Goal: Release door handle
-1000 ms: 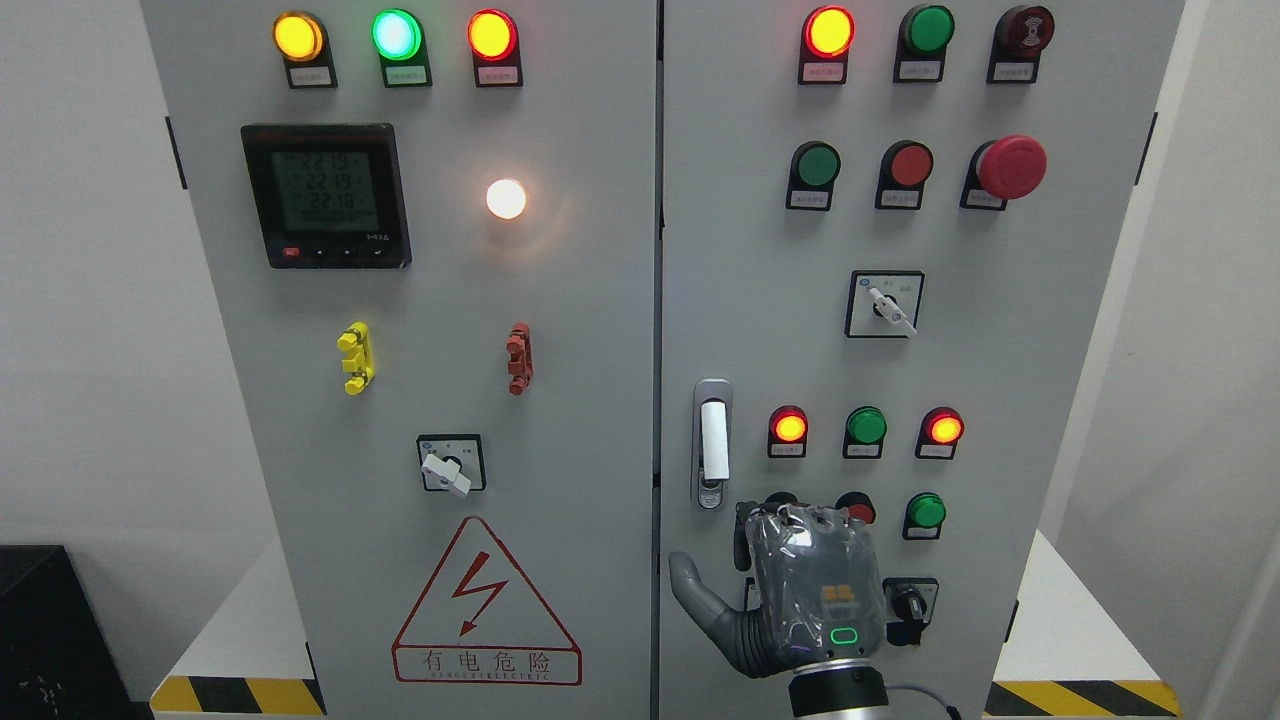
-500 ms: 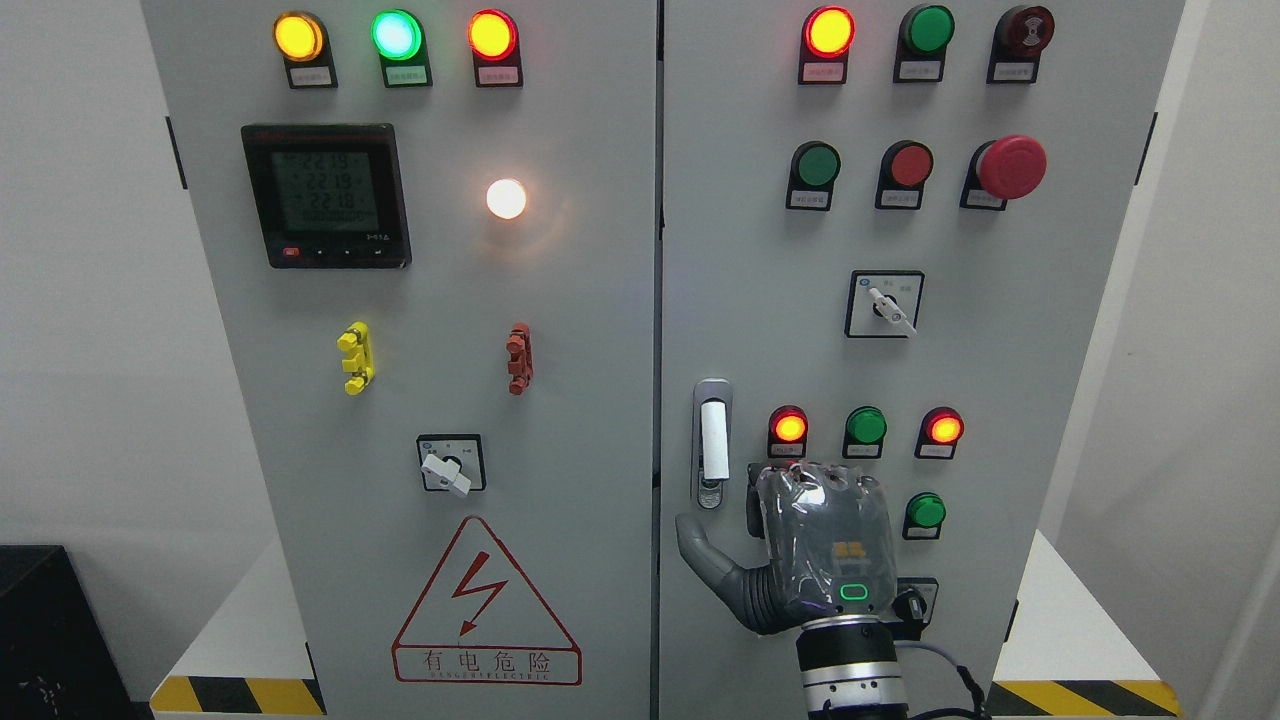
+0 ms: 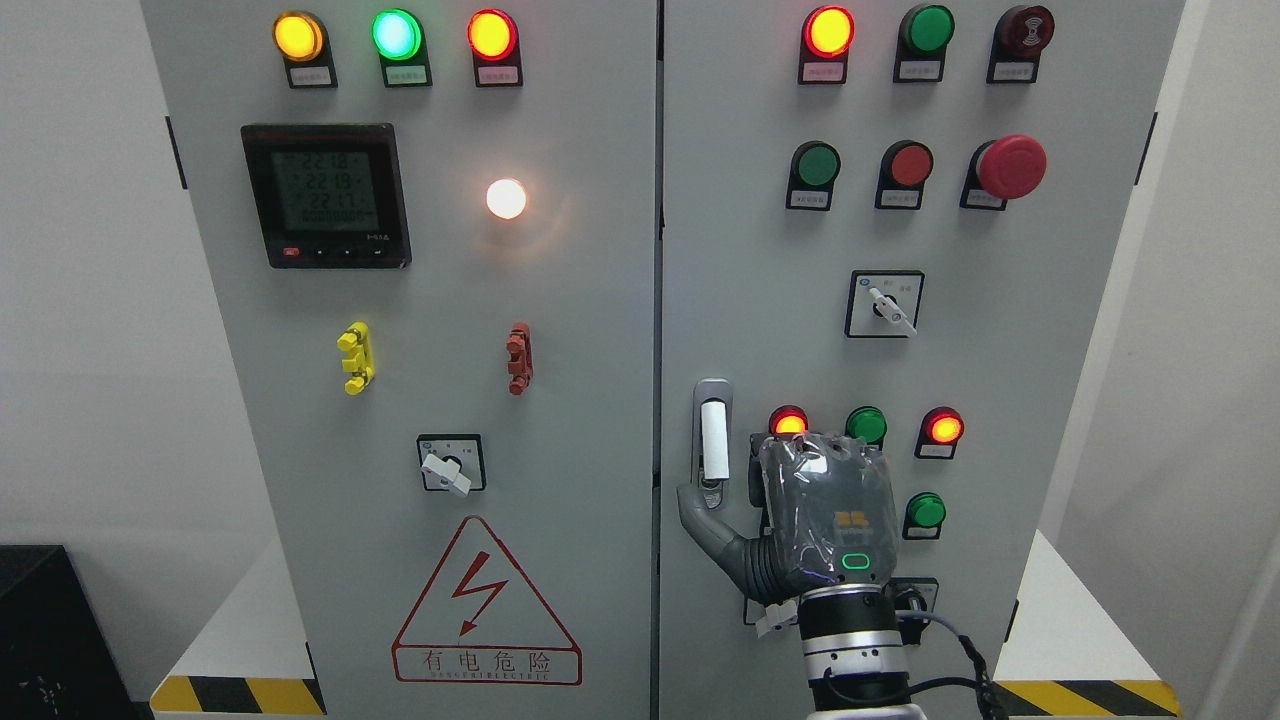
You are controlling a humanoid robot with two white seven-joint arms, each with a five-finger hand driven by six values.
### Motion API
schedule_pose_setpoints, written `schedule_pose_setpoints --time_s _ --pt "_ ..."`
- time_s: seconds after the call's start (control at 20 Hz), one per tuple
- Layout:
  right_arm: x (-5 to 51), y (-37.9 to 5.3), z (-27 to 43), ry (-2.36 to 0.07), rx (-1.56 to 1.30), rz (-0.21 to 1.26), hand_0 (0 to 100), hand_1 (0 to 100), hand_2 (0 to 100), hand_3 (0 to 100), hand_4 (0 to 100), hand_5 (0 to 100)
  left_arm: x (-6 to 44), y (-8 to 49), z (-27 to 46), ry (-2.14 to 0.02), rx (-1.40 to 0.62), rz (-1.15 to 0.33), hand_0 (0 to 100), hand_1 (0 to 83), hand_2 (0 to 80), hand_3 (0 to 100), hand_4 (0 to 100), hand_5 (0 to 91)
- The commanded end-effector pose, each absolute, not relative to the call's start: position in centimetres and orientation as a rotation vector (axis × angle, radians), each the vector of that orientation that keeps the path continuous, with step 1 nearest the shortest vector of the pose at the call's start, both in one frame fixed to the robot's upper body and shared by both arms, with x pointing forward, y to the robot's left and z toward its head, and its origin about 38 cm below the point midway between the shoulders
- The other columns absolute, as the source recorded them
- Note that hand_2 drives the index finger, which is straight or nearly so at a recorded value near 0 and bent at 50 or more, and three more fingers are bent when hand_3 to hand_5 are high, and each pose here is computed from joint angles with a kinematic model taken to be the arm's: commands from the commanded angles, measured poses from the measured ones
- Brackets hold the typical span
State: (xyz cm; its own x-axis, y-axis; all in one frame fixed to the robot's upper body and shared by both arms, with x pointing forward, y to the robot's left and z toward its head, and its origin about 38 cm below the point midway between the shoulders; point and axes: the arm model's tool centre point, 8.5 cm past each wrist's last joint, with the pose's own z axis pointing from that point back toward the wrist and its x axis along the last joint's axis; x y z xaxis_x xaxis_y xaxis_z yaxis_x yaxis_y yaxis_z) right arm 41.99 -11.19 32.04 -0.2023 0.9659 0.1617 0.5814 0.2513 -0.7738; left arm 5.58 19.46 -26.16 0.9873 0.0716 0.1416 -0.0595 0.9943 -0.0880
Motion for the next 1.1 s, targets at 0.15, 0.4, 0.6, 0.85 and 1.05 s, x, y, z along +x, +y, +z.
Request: schedule_pose_setpoints --time_s 0.15,0.4,0.6,0.85,1.05 --pt "42.92 -11.78 31.66 -1.834 -1.416 0.743 12 35 86 100 99 93 6.26 19.42 -26.13 -0.164 -0.084 0.044 0 0.0 2.2 9 1 0.0" --pt "43.02 -12.29 31.69 -1.824 -1.423 0.728 14 35 86 100 99 93 6.26 19.42 -26.13 -0.164 -0.084 0.044 0 0.0 2.2 9 1 0.0" --pt "42.96 -12.32 31.71 -1.824 -1.423 0.725 17 35 86 100 99 93 6.26 19.42 -26.13 -0.164 -0.084 0.044 0 0.0 2.2 9 1 0.0" --pt "42.90 -12.28 31.87 -1.829 -1.422 0.721 21 34 86 100 99 93 6.26 19.42 -26.13 -0.164 -0.084 0.044 0 0.0 2.3 9 1 0.0" --pt "42.88 -12.29 31.91 -1.831 -1.421 0.719 23 34 86 100 99 93 6.26 19.42 -26.13 -0.164 -0.084 0.044 0 0.0 2.3 9 1 0.0"
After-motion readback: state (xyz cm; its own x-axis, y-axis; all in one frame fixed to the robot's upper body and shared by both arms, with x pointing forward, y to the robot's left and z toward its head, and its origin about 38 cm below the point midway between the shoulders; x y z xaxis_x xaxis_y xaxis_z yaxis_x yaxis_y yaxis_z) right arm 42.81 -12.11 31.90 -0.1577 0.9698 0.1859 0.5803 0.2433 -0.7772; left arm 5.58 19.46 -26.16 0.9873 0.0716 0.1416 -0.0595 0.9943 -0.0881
